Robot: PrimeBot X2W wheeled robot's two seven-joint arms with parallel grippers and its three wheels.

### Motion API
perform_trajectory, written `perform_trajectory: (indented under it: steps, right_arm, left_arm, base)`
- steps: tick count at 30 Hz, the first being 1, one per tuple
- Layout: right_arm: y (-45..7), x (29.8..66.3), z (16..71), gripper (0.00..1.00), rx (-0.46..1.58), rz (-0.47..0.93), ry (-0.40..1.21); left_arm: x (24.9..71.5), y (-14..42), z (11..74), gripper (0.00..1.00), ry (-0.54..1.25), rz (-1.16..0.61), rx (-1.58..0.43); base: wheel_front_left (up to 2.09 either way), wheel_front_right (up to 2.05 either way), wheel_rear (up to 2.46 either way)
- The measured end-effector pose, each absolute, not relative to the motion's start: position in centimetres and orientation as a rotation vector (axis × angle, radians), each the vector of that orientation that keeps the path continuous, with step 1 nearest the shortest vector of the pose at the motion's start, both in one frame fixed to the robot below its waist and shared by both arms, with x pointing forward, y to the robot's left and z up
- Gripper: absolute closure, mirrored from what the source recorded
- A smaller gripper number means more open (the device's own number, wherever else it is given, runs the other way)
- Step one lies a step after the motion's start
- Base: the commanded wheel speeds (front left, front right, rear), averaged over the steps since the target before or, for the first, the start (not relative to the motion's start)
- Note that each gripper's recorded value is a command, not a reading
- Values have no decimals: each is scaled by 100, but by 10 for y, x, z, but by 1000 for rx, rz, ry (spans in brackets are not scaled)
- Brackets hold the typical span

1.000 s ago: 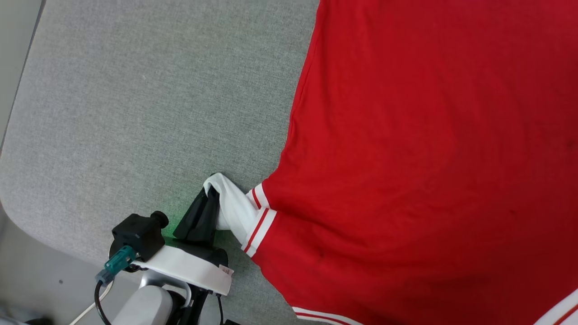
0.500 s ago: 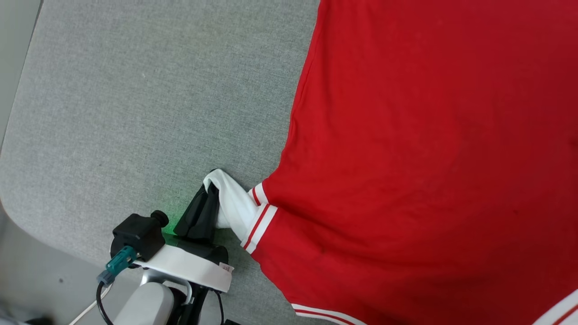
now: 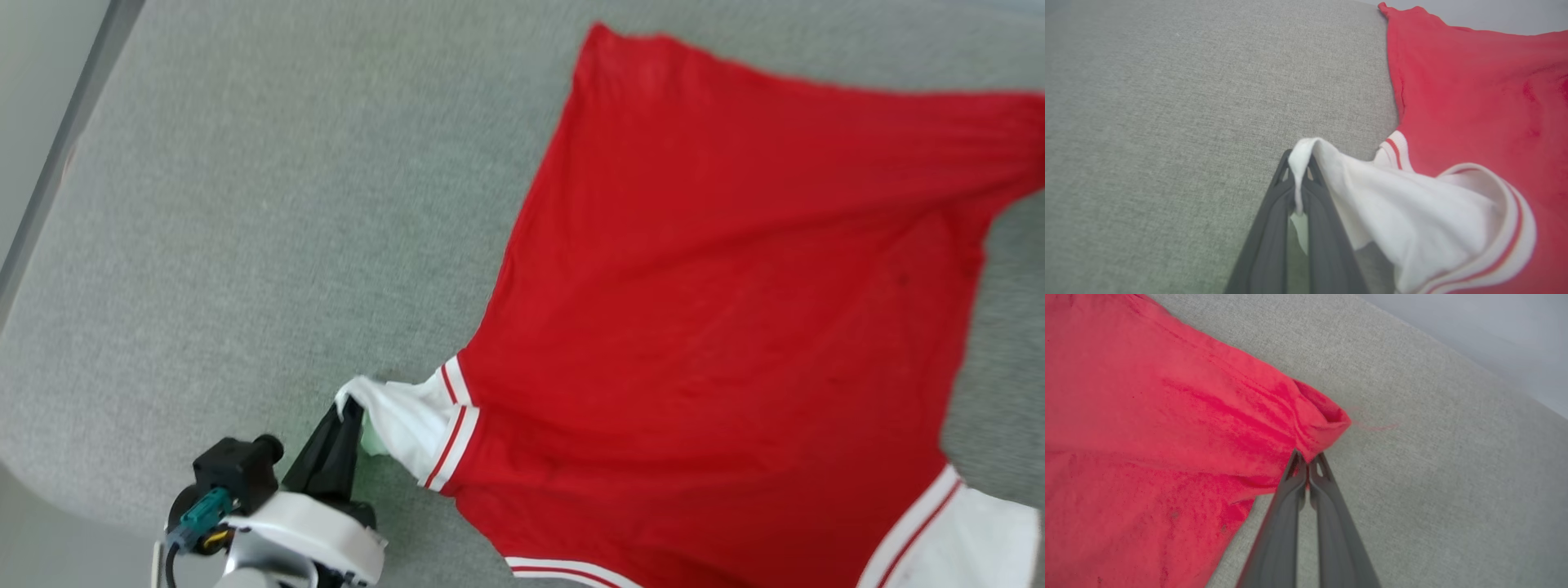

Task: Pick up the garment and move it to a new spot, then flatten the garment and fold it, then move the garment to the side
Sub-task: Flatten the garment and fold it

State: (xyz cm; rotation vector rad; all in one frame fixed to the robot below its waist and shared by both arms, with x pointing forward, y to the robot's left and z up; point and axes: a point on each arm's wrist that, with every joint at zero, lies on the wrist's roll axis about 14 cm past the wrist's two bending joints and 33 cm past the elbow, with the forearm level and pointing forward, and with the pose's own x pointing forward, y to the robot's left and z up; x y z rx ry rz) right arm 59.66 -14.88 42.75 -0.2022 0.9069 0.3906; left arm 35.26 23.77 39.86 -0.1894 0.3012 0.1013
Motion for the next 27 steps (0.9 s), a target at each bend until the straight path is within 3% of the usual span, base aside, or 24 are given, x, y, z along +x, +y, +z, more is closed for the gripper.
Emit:
perform_trajectory:
  steps: [13, 19, 27]
  right_arm:
    - [-226, 473, 449, 100, -173, 337, 888]
    - [-268, 397, 431, 100, -145, 263, 988]
    - [-285, 280, 379, 100, -31, 209, 1212]
  left_arm:
    - [331, 229, 421, 100, 271, 64, -191]
    - [326, 220, 428, 100, 257, 37, -201]
    - [328, 208, 437, 100, 234, -13, -196]
  base:
    - [0, 0, 0]
    - [0, 0, 0]
    - [0, 0, 0]
